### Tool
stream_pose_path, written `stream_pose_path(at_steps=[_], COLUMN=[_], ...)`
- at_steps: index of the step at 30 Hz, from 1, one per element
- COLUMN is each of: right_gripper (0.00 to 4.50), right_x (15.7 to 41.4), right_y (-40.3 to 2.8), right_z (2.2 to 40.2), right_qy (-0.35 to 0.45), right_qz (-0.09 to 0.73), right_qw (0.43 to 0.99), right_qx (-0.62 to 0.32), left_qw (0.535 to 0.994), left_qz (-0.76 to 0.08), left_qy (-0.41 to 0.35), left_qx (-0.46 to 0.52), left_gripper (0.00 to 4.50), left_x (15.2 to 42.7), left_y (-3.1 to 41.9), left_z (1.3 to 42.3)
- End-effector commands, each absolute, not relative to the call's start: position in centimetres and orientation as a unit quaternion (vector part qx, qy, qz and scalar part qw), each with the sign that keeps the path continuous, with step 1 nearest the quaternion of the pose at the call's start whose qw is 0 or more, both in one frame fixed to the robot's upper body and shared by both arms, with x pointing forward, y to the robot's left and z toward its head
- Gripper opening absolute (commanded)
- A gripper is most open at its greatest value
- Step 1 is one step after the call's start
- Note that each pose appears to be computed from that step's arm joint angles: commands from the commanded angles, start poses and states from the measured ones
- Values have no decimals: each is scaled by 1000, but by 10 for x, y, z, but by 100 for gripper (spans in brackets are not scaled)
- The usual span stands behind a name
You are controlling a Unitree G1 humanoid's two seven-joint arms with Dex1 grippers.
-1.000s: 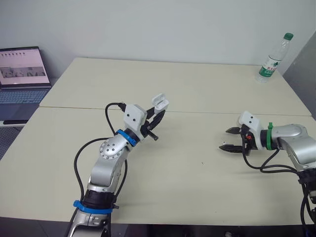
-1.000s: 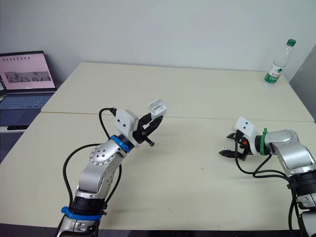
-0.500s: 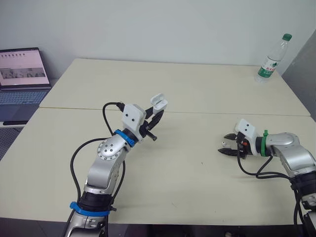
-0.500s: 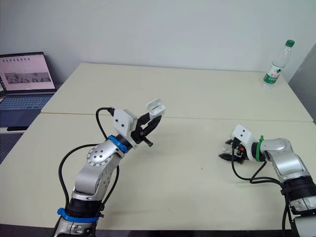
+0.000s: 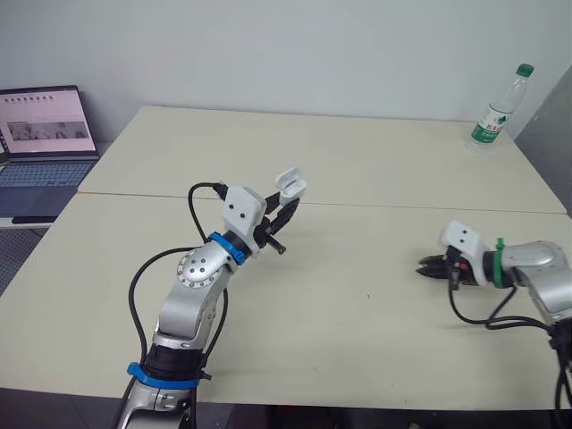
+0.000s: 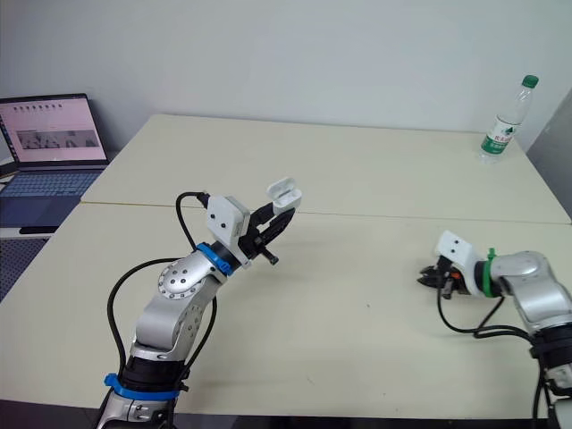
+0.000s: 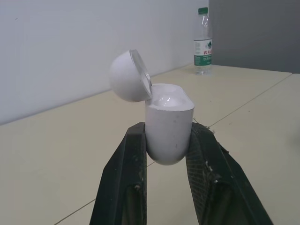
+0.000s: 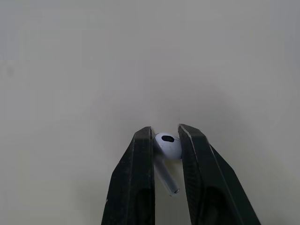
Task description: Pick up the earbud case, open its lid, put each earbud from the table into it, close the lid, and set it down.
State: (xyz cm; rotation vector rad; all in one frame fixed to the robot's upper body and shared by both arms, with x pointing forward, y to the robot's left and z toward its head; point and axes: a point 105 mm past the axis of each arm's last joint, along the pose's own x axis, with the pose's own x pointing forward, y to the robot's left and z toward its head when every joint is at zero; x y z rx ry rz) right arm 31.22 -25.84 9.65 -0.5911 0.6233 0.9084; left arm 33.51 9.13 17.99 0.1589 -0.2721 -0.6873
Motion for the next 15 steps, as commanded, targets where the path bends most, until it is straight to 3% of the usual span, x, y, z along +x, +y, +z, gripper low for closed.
stream_pose_path(at_steps=[1,6,8,15], right_gripper=[41,41,41,41], right_x=[290,259,255,261], right_y=[-288,-359,-380,-390], right_z=[123,118,114,105], right_qy=[315,413,433,434], right_qz=[439,408,385,380], right_qw=[778,704,698,703], right_qx=[-321,-409,-420,-415], left_qw=[924,926,928,927], left_qz=[-339,-315,-306,-297], left_qy=[-163,-187,-199,-215], left_qx=[76,84,82,72], left_gripper=[77,77,77,77], left_x=[330,332,333,333], left_y=[86,90,90,84], left_z=[193,198,203,210])
